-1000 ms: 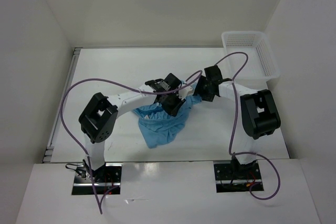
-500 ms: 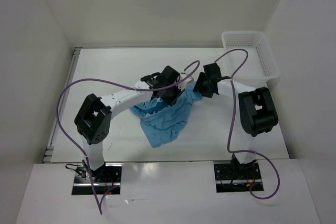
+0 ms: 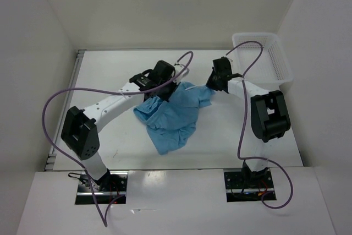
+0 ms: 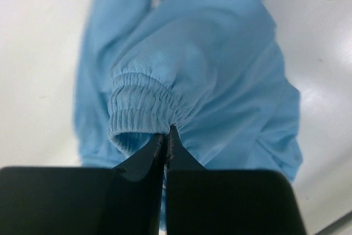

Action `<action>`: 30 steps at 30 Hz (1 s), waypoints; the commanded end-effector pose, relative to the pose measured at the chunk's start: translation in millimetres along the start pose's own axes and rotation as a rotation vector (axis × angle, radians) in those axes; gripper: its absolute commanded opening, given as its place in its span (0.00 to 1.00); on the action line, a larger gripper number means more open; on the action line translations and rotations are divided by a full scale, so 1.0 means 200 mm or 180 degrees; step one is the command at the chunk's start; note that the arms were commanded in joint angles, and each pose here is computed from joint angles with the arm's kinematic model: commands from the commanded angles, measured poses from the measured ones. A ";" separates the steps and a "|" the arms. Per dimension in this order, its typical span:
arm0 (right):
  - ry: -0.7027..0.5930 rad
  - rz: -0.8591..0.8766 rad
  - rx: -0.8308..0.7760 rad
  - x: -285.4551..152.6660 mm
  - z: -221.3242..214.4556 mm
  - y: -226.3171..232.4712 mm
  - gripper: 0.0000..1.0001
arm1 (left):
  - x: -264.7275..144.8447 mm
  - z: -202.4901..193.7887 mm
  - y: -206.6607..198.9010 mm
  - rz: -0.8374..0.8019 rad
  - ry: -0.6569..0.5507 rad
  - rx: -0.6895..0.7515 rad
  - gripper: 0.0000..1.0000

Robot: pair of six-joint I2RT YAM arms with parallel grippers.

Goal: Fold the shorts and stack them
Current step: Flatten the shorts out

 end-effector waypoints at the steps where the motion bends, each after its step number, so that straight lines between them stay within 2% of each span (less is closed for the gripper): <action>1: -0.0815 0.0107 -0.0038 -0.28 0.31 0.08 0.00 | -0.31 0.19 0.18 0.0435 -0.0599 -0.0177 0.00; 2: -0.1035 0.0213 -0.0033 -0.42 0.39 0.11 0.00 | -0.36 0.22 0.24 0.0538 -0.0704 -0.0244 0.00; 4: -0.1310 0.0242 -0.0110 -0.58 0.47 0.12 0.00 | -0.50 0.28 0.29 0.0716 -0.0925 -0.0314 0.00; 8: -0.2060 0.0277 -0.0047 -1.08 0.67 0.11 0.00 | -0.76 0.36 0.38 0.1161 -0.1332 -0.0448 0.00; 10: -0.2253 0.0238 -0.0120 -1.24 0.74 0.10 0.00 | -0.95 0.39 0.40 0.1353 -0.1613 -0.0538 0.00; 14: -0.2448 0.0212 -0.0234 -1.40 0.83 0.15 0.00 | -1.36 0.40 0.42 0.1496 -0.2261 -0.0717 0.00; 18: -0.2645 0.0207 -0.0216 -1.50 0.90 0.16 0.00 | -1.65 0.30 0.44 0.1667 -0.2716 -0.0907 0.00; 23: -0.3028 -0.0303 -0.0031 -1.73 1.00 0.06 0.00 | -1.96 0.14 0.47 0.1934 -0.3229 -0.1218 0.00; 26: -0.3114 -0.0351 -0.0001 -1.83 1.00 0.04 0.00 | -2.10 0.08 0.47 0.1878 -0.3514 -0.1298 0.00; 30: -0.3145 -0.0394 0.0005 -1.87 0.98 0.01 0.00 | -2.14 0.10 0.45 0.1744 -0.3703 -0.1286 0.00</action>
Point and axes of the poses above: each gripper's point midway between its finger pads, its own x axis out along the fingers, its own y axis along the line the jaws close on, z = x × y, the point moved 6 cm from there along -x, back along the fingers, and after that the axes turned 9 degrees about -x, right-handed, at the moved point
